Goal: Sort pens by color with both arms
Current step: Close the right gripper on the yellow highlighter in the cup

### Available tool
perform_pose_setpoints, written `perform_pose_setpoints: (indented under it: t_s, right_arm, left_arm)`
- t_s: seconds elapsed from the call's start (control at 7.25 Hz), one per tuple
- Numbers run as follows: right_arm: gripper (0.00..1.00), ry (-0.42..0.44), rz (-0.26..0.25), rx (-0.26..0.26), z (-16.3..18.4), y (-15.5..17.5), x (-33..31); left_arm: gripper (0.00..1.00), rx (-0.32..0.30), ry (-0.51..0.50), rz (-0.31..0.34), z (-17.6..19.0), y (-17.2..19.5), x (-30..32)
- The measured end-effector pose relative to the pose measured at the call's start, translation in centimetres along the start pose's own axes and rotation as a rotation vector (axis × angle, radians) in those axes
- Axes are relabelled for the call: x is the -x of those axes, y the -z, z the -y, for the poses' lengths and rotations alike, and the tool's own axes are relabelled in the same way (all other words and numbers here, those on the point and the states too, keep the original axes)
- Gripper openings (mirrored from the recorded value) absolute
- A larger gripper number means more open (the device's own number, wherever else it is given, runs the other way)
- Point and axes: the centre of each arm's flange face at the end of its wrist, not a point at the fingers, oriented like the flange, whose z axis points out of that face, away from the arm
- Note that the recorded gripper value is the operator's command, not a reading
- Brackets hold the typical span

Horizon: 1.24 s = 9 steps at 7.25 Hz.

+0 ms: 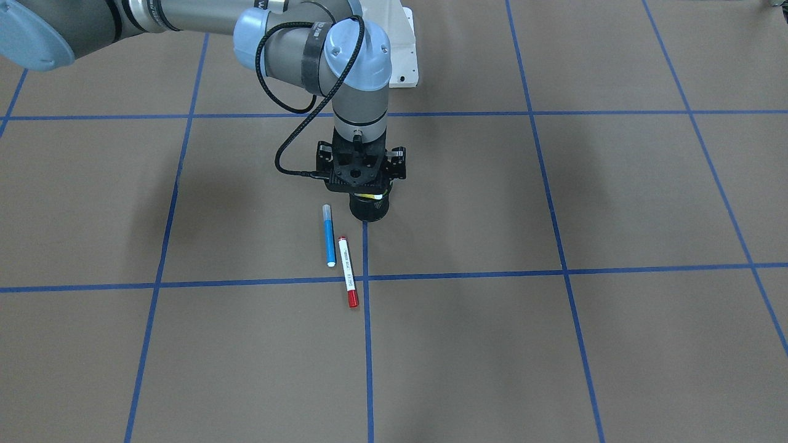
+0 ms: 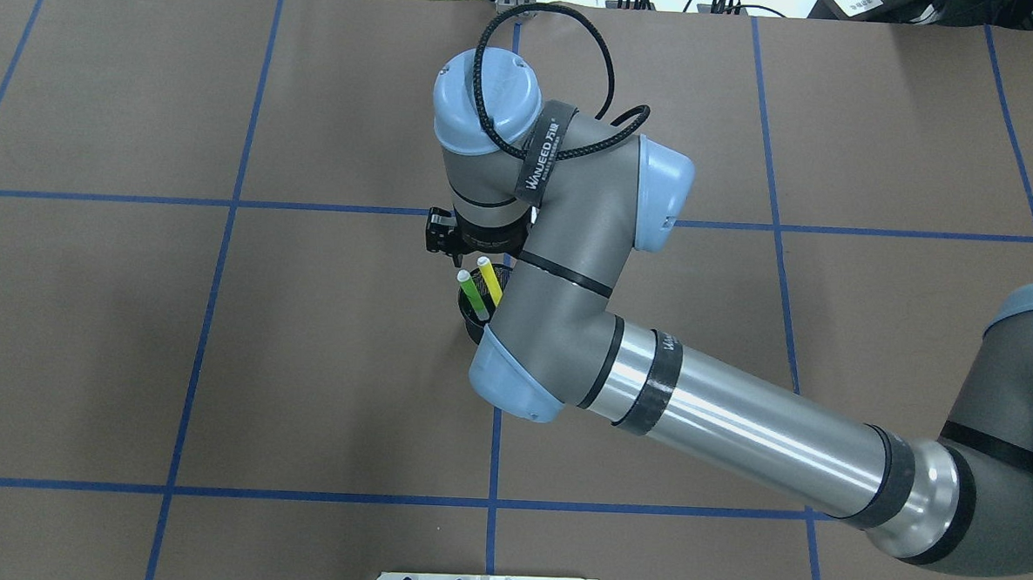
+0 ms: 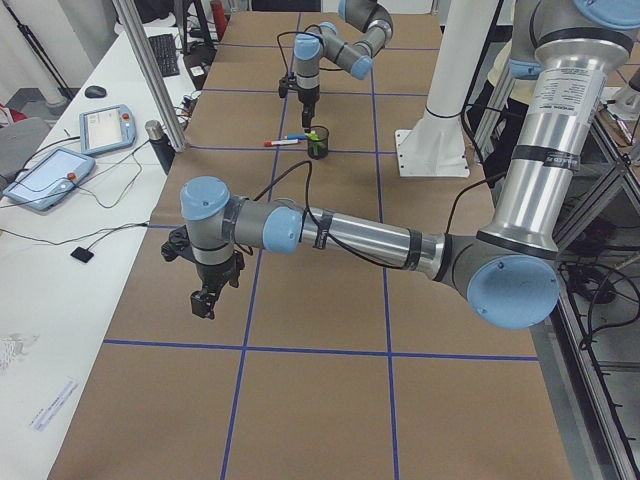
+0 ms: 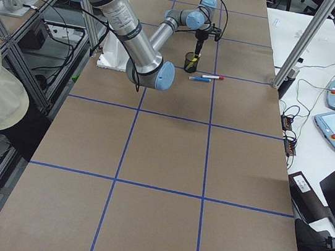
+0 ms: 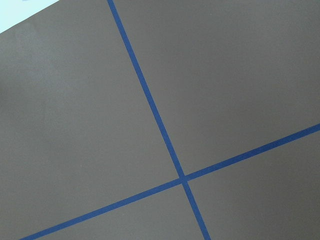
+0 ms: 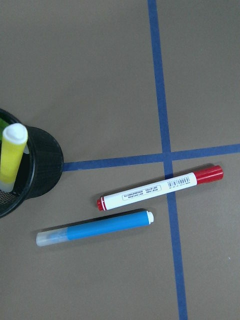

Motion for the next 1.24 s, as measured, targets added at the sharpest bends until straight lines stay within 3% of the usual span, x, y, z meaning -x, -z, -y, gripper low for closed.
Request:
perform_pose_setpoints:
  t_s: [0.41,0.83,1.24]
  right_arm:
    - [0.98,0.013,0.005,-0.014,0.6,-0.8,1.1]
    - [0.81,0.015,-0.006,-0.014,0.8,-1.5,0.6]
    - [0.73,0.019,-0.012,-0.023,0.9,-1.7,0.4]
  left_arm:
    - [0.99,0.000,0.000,0.000,0.0,0.0,0.0]
    - [0.99,0.000,0.000,0.000,0.0,0.0,0.0]
    - [0.99,-0.001,-0.001,0.000,-0.1,-0.1,0.0]
